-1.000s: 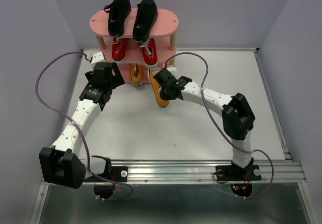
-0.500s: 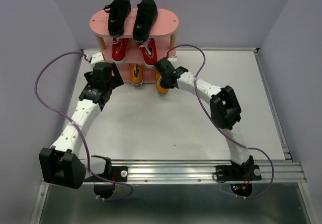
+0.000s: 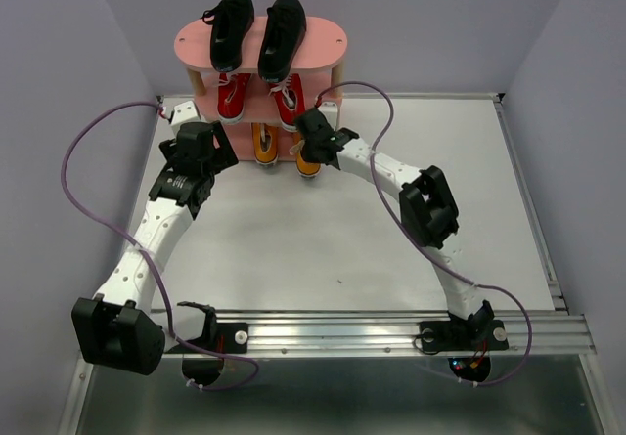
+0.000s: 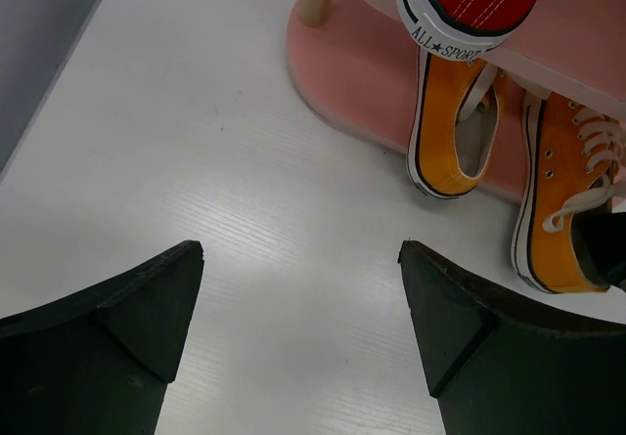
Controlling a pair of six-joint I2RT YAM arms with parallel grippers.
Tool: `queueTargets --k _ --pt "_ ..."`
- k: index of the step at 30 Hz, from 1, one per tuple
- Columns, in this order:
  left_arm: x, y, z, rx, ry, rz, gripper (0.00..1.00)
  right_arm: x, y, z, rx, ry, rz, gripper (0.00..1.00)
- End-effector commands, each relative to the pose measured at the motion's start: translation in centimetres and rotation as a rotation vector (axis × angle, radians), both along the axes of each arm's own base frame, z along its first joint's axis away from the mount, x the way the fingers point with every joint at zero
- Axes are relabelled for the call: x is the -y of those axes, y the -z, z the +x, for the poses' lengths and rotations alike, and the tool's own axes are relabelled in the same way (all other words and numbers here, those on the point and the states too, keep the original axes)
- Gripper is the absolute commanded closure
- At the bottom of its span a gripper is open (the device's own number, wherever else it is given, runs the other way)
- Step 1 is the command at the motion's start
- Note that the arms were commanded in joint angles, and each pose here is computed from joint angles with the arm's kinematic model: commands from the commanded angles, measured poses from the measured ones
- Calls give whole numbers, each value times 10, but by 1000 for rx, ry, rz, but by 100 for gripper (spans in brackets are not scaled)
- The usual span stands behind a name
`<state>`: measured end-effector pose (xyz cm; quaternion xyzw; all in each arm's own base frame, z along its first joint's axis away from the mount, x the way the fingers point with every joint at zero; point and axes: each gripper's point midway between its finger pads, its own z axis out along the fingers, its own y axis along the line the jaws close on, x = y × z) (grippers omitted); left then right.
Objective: Place and organize the shoes onto the shoe shelf
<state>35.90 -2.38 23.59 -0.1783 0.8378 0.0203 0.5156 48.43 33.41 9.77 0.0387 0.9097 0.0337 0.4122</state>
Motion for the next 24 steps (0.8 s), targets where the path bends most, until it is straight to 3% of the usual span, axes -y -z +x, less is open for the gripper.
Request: queueTargets --k 1,3,11,24 --pt "-7 -24 -3 58 -24 4 7 -14 -55 12 134 2 118 59" --pt "-6 -23 -3 57 -17 -3 7 -12 -69 9 156 -2 137 54" --pt "-1 -21 1 56 -2 -16 7 -6 -79 -14 156 -50 188 53" --pt "-3 -20 0 53 -6 -8 7 -9 -53 -38 122 -117 266 52"
